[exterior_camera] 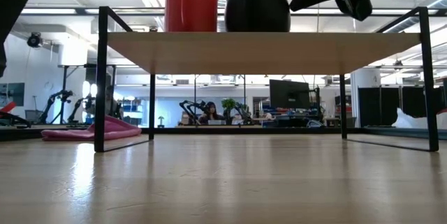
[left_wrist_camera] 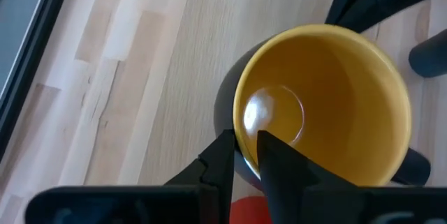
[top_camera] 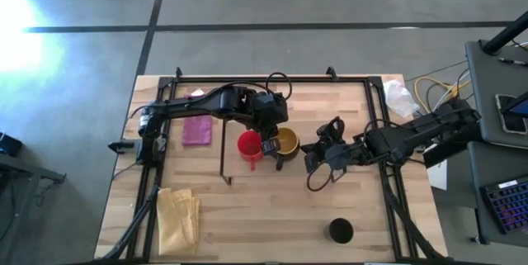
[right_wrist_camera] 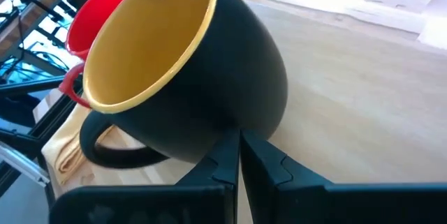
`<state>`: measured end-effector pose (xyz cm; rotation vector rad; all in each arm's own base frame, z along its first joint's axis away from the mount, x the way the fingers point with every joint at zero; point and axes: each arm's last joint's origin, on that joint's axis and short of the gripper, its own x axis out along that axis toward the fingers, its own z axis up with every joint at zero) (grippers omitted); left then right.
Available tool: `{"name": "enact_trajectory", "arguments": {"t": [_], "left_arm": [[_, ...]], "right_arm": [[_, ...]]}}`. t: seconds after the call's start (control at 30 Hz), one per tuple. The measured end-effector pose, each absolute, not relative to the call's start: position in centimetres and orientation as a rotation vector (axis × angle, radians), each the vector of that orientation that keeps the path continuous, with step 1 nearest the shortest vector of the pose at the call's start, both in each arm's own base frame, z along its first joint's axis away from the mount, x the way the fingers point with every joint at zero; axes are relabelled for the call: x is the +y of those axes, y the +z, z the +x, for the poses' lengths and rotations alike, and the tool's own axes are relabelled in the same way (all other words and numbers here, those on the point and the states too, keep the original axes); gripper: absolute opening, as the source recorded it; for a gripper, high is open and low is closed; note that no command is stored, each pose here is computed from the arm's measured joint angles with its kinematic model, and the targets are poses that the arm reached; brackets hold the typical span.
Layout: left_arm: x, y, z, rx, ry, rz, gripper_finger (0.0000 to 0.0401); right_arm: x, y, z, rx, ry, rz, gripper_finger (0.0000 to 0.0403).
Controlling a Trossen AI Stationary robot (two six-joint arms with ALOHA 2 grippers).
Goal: Stack small to large cups/mugs on shelf
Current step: Put the black mug on the shelf
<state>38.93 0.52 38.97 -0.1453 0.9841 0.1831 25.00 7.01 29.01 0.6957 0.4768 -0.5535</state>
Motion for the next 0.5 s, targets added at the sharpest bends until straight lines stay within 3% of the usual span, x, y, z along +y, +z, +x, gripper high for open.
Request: {"name": "enact_trajectory", "arguments": {"t": [0.5], "left_arm": [[0.31, 38.94, 38.98, 0.987, 0.148, -0.161, 0.0045]], "right_arm": [[6.43, 28.82, 25.01, 0.487, -0.581, 0.668, 0.0008]]}}
